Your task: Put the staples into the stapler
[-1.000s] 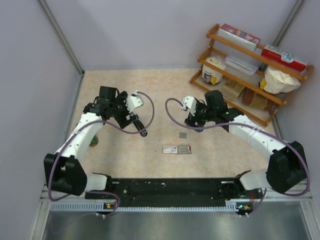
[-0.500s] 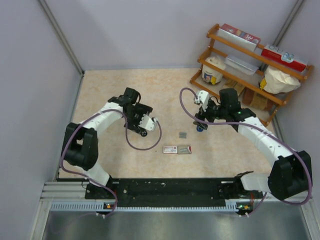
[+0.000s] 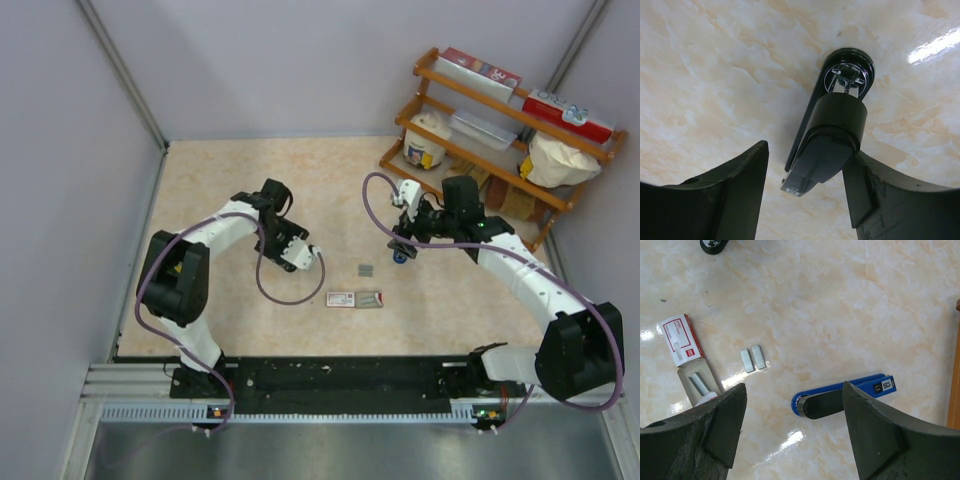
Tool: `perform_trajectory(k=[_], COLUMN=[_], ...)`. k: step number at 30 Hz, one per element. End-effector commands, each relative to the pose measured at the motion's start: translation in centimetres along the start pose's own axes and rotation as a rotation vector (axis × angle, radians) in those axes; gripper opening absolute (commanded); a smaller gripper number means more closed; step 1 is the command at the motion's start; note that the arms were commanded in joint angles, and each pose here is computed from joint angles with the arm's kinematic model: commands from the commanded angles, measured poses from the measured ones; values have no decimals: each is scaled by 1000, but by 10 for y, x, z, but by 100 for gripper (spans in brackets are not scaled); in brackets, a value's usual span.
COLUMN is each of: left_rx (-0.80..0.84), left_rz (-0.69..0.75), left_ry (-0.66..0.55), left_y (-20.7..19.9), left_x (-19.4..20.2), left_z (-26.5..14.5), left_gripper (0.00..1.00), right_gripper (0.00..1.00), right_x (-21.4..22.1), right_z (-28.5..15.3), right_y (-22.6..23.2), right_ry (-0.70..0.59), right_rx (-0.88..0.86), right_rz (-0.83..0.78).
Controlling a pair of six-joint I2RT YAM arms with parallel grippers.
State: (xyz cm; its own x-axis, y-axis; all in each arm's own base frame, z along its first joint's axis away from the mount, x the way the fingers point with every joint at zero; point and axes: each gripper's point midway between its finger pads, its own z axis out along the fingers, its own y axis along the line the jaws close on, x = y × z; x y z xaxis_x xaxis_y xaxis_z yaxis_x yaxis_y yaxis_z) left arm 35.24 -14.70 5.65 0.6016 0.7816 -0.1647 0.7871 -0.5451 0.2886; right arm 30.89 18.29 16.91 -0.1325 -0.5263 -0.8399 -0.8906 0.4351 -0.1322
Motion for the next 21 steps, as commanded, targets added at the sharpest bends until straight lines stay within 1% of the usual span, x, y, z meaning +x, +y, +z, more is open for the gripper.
perform_trajectory(k=[1,6,11,13,14,15,16,21], left_rx=[26,27,19,21,19,13,7,-73], left_rz=[4,-7,-20,-25,-28,-33,-42,-85], left_ry=[1,4,-17,-21,-24,-27,-27,-69], left_y=[-9,-13,-11,-12,-11,-10,-9,7], left_x=[1,2,-5,-7,-8,-8,-10,-24], left_z=[10,18,20,22,22,22,22,8], left_gripper=[64,64,45,36,29,4,0,0], right_gripper=[76,76,76,76,76,76,76,75], right_x=[-7,-7,-7,-7,-6,-7,-7,-6], right_z=[-1,-2,-1,-1,-1,0,0,2], right_y=[0,1,0,1,2,2,2,12], right_ry=[-34,-39,-37,-36,-37,-37,-39,-55], right_rx=[-9,-13,-11,-13,-18,-20,-20,-72], right_rz=[-5,-6,-3,-2,-2,-2,-2,-1])
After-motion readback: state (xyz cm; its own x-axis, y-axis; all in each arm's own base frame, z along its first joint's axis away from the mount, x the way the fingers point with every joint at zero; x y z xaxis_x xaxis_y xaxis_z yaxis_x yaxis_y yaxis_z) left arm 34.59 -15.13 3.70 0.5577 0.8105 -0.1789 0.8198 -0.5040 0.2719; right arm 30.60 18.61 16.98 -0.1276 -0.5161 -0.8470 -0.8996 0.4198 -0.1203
